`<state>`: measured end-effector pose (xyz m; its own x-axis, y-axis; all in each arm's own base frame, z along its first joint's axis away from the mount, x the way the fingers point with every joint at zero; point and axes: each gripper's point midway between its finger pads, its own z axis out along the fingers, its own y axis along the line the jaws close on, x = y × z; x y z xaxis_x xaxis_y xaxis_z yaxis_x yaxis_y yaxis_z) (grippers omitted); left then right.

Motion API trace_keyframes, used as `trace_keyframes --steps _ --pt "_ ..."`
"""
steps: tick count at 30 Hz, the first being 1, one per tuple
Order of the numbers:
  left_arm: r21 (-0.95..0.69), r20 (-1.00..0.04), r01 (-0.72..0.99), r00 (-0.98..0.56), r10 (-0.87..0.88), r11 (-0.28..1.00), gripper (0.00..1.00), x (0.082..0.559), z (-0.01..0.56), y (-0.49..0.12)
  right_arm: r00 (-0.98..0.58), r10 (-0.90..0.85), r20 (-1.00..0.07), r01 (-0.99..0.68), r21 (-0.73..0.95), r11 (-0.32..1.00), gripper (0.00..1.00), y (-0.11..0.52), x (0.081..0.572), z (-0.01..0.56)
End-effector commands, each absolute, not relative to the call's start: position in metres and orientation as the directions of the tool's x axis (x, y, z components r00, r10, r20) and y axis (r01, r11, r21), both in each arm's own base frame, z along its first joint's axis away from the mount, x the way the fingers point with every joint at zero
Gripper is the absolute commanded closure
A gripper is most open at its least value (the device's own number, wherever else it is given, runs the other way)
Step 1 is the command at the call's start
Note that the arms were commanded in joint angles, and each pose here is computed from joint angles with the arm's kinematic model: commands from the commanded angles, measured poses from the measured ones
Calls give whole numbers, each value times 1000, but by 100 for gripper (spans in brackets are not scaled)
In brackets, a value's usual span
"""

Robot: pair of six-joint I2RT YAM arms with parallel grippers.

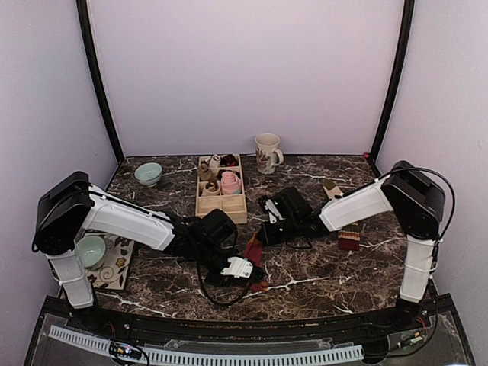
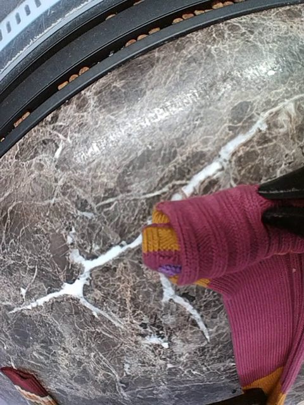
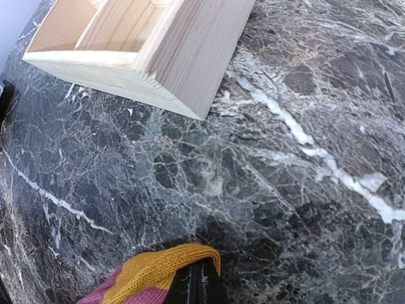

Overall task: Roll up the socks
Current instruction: Roll the sock at the center of the board.

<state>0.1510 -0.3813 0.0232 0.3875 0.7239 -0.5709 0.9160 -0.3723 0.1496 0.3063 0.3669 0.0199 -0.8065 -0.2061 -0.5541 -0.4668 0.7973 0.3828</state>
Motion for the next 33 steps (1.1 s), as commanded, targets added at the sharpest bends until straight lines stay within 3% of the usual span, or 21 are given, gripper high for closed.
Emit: trace_keyframes --steps 1,4,6,8,14,17,20,28,33 --pt "-112 -379 920 310 872 -376 100 114 -37 -320 -845 -213 -491 -390 291 874 100 323 298 -7" --pt "-116 -379 920 307 873 -374 100 115 -38 -321 -808 -203 -553 -420 299 857 100 324 302 14" --pt "-120 -376 918 310 873 -378 100 115 -40 -321 -781 -199 -592 -459 327 826 85 329 300 28" --pt "-124 -371 916 313 874 -380 100 115 -41 -321 -755 -199 -625 -492 340 801 79 334 300 42" --pt "-126 -370 911 325 870 -393 100 114 -42 -321 -628 -178 -758 -607 333 721 75 327 283 84" --pt "-138 -377 910 317 870 -391 100 112 -41 -321 -471 -83 -878 -696 312 646 74 308 258 127" --pt "-142 -382 911 312 870 -388 100 112 -41 -321 -351 -86 -932 -806 254 534 76 300 220 140" --pt "-158 -406 914 286 868 -375 100 115 -34 -323 -161 -397 -904 -974 81 212 66 338 132 109" --pt "-185 -431 916 251 867 -357 100 116 -28 -325 -62 -454 -889 -992 7 123 63 345 112 102"
